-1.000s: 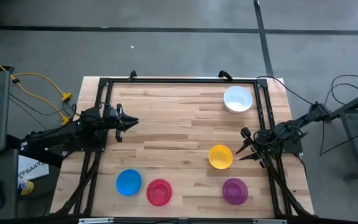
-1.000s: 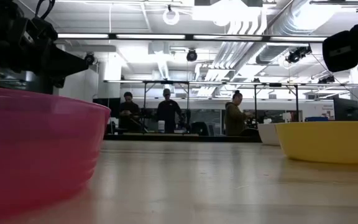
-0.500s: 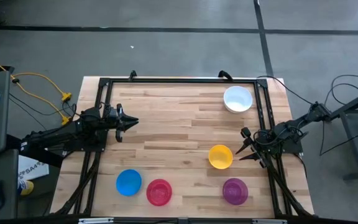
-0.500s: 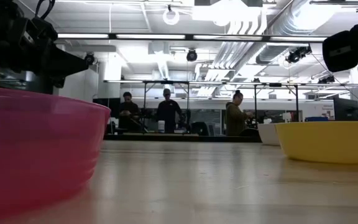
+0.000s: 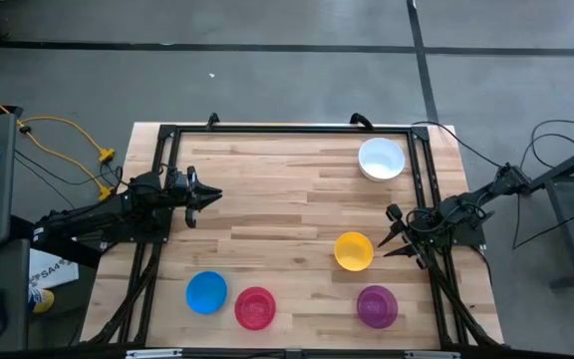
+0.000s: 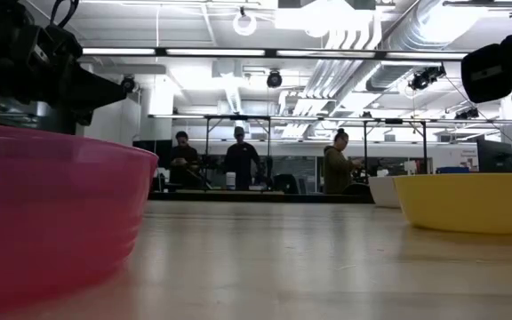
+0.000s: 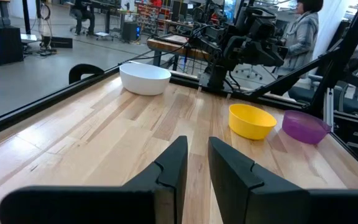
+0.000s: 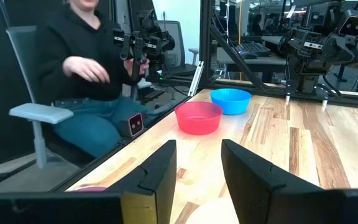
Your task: Nest bowls inside each other
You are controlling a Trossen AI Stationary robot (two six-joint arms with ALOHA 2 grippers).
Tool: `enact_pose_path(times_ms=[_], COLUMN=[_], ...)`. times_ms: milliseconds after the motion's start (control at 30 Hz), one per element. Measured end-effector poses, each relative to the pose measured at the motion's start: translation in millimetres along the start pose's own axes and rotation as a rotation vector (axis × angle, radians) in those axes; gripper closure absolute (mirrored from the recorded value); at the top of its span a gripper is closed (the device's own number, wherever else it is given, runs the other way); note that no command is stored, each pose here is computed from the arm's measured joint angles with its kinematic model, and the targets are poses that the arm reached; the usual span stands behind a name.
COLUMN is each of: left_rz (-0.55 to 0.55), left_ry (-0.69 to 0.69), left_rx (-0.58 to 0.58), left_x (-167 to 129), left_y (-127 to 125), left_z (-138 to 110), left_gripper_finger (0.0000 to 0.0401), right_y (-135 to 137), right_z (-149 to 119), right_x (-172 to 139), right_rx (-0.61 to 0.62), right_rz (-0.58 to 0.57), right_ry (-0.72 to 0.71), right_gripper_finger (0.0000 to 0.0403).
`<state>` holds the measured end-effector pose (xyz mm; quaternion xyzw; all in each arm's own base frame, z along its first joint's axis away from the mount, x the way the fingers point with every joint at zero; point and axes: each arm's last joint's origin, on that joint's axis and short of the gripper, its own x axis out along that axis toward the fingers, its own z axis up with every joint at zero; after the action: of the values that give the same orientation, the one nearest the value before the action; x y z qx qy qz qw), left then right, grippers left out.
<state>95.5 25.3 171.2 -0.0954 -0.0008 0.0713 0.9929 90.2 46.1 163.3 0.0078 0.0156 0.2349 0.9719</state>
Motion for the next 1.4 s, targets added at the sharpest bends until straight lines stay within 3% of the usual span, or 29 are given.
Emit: enact_pose_path(times_ms=[533, 700, 1000, 1400], left_rz=[0.000, -0.003, 0.063, 0.157], left_ry=[0.000, -0.013, -0.011, 0.043], left_rx=[0.000, 0.052, 0.052, 0.086], left_x=[0.0, 0.0, 0.0, 7.9], left_y=[0.0, -0.3, 1.7, -2.0], left_z=[0.1, 1.2, 1.0, 41.0], left_gripper_finger=[0.0336, 0.0336, 0.0336, 0.0336], right_y=[0.0, 0.0, 0.0, 0.0], right_z=[0.0, 0.0, 0.1, 0.0], right_x=[0.0, 0.0, 0.0, 0.0], right_rx=[0.000, 0.000, 0.000, 0.000], right_rz=[0.000, 0.000, 0.001, 0.001], right_ry=[0.000, 0.000, 0.000, 0.000], right_gripper_finger=[0.0282, 0.0282, 0.0282, 0.0282])
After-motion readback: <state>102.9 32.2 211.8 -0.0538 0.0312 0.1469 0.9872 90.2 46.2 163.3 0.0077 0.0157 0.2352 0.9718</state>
